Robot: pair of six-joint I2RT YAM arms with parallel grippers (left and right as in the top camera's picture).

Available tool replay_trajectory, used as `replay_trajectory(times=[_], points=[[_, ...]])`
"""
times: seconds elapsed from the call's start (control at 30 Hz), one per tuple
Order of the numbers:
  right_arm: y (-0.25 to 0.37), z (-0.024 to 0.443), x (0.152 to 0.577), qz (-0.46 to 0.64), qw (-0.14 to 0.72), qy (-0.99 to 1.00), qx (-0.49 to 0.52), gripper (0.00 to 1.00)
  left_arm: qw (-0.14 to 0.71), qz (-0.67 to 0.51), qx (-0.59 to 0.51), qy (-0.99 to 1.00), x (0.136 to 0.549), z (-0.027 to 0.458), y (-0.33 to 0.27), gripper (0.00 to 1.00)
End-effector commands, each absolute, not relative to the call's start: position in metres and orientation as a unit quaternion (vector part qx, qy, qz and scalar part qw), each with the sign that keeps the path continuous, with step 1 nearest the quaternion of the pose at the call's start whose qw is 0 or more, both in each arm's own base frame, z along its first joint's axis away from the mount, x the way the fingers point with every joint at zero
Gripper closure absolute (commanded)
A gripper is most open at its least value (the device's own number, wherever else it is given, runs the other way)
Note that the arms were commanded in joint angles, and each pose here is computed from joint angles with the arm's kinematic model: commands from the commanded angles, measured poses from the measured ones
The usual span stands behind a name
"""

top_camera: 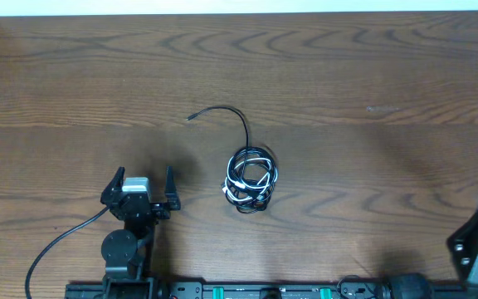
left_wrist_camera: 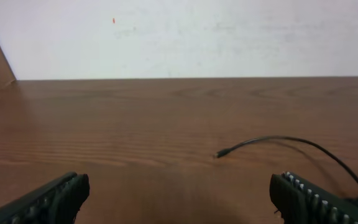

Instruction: Untangle cables

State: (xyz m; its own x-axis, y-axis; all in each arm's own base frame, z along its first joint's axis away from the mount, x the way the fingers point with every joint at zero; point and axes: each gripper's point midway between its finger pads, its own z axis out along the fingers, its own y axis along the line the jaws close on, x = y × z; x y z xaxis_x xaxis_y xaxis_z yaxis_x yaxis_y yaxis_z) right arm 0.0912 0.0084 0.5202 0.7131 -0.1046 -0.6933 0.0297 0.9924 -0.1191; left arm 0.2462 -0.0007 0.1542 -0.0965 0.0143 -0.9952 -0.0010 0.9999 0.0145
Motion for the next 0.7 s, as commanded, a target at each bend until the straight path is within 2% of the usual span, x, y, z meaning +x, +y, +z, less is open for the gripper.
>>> replay_trajectory(times=[0.0,0.1,0.2,0.33,0.67], points=[[0.005,0.544,0.110,-0.064,0.907,0.414,-0.050,0.01,0.681,0.017,0.000,0.732,0.247,0.157,0.003,0.02],[0.007,0.548,0.138,-0.064,0.879,0.469,-0.058,0.01,0.684,0.017,0.000,0.729,0.247,0.160,0.003,0.01],[0.011,0.534,0.181,-0.059,0.830,0.551,-0.070,0.01,0.681,0.017,0.000,0.732,0.247,0.158,0.003,0.02],[0.016,0.514,0.218,-0.042,0.779,0.621,-0.074,0.01,0.681,0.017,0.000,0.732,0.247,0.158,0.003,0.02],[0.021,0.497,0.258,-0.036,0.695,0.712,-0.091,0.01,0.692,0.017,0.000,0.722,0.246,0.178,0.003,0.02]])
